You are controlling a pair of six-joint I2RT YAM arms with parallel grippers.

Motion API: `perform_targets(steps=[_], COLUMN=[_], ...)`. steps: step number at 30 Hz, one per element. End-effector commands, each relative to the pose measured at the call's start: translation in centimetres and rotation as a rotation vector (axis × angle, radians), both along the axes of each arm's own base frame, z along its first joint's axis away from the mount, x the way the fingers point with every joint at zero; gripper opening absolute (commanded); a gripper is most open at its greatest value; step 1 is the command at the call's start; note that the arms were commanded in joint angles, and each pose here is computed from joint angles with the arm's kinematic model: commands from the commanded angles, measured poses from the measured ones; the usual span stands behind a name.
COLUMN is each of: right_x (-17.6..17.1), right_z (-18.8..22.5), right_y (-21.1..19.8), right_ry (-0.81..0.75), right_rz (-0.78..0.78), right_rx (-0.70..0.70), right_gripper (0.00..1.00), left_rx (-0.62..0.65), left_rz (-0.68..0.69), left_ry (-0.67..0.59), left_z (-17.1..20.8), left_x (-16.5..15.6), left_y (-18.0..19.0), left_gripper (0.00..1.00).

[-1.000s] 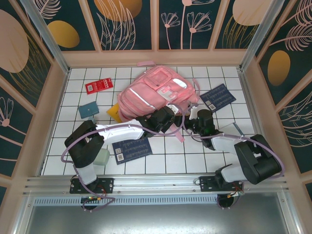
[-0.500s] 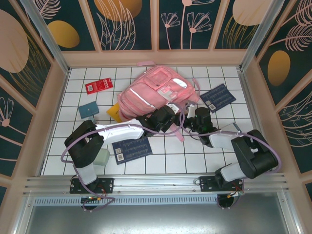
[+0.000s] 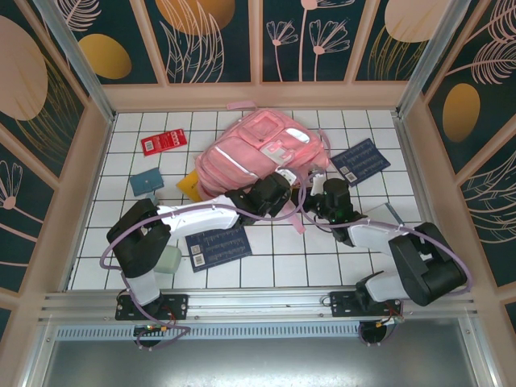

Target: Pack the student bag

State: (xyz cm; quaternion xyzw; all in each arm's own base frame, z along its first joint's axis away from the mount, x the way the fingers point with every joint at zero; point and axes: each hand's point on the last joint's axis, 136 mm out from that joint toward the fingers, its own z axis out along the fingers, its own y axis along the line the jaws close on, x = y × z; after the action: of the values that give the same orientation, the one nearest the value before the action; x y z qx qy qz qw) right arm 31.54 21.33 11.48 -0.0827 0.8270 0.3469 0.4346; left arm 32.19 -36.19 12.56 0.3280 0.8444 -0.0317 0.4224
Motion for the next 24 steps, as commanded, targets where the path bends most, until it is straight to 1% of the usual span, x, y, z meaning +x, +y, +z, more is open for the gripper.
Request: perform_targets(steps=[1, 7, 10, 11, 12, 13, 15, 16, 17, 18, 19, 20, 21, 23, 24], right_x=[-1.3, -2.6, -2.8, -2.7, -2.5, -2.1, -2.0, -1.6, -1.3, -1.2, -1.1, -1.1, -1.1, -1.0, -1.0], right_z=[0.8, 1.1, 1.4, 1.3, 1.1, 1.0, 0.6, 0.4, 0.3, 0.2, 0.2, 0.2, 0.2, 0.2, 0.2], right_y=[1.0, 2.7, 2.8, 2.6, 2.3, 1.8, 1.4, 0.6, 0.1, -0.1, -0.2, -0.3, -0.2, -0.3, -0.3], right_ry=[-0.031, -0.037, -0.048, -0.047, -0.048, -0.048, -0.039, -0.030, -0.025, -0.020, -0.021, -0.022, -0.022, -0.022, -0.023], right_rz=[0.055, 0.108, 0.115, 0.106, 0.087, 0.062, 0.047, 0.020, 0.007, 0.000, -0.003, -0.003, -0.003, -0.003, -0.003], right_rx=[-0.007, -0.003, 0.002, -0.009, -0.022, -0.035, -0.041, -0.038, -0.037, -0.036, -0.034, -0.035, -0.034, -0.036, -0.036], right_gripper=[0.00, 0.00, 0.00, 0.00, 0.00, 0.00, 0.00, 0.00, 0.00, 0.00, 0.00, 0.00, 0.00, 0.00, 0.00], left_rx=[-0.122, -0.166, -0.180, -0.181, -0.185, -0.191, -0.219, -0.248, -0.271, -0.314, -0.340, -0.360, -0.378, -0.383, -0.378], left_rz=[0.043, 0.019, 0.003, 0.004, 0.007, 0.017, 0.049, 0.063, 0.077, 0.091, 0.111, 0.130, 0.151, 0.198, 0.231], left_ry=[-0.058, -0.022, 0.001, 0.005, 0.004, -0.002, -0.010, -0.006, 0.002, 0.004, 0.013, 0.026, 0.036, 0.032, 0.021], left_z=[3.3, 2.9, 2.4, 2.4, 2.7, 3.1, 4.4, 5.1, 5.5, 6.7, 7.0, 7.0, 7.0, 6.8, 6.7], left_x=[1.5, 1.7, 1.5, 1.5, 1.5, 1.6, 1.9, 2.0, 2.1, 2.1, 2.1, 2.2, 2.2, 2.2, 2.3], left_y=[-1.8, -3.5, -4.2, -4.2, -4.0, -3.6, -2.2, -1.4, -0.7, 0.4, 1.4, 2.3, 3.3, 5.3, 6.5], left_gripper=[0.00, 0.00, 0.01, 0.10, 0.24, 0.33, 0.36, 0.42, 0.46, 0.47, 0.47, 0.51, 0.53, 0.53, 0.57])
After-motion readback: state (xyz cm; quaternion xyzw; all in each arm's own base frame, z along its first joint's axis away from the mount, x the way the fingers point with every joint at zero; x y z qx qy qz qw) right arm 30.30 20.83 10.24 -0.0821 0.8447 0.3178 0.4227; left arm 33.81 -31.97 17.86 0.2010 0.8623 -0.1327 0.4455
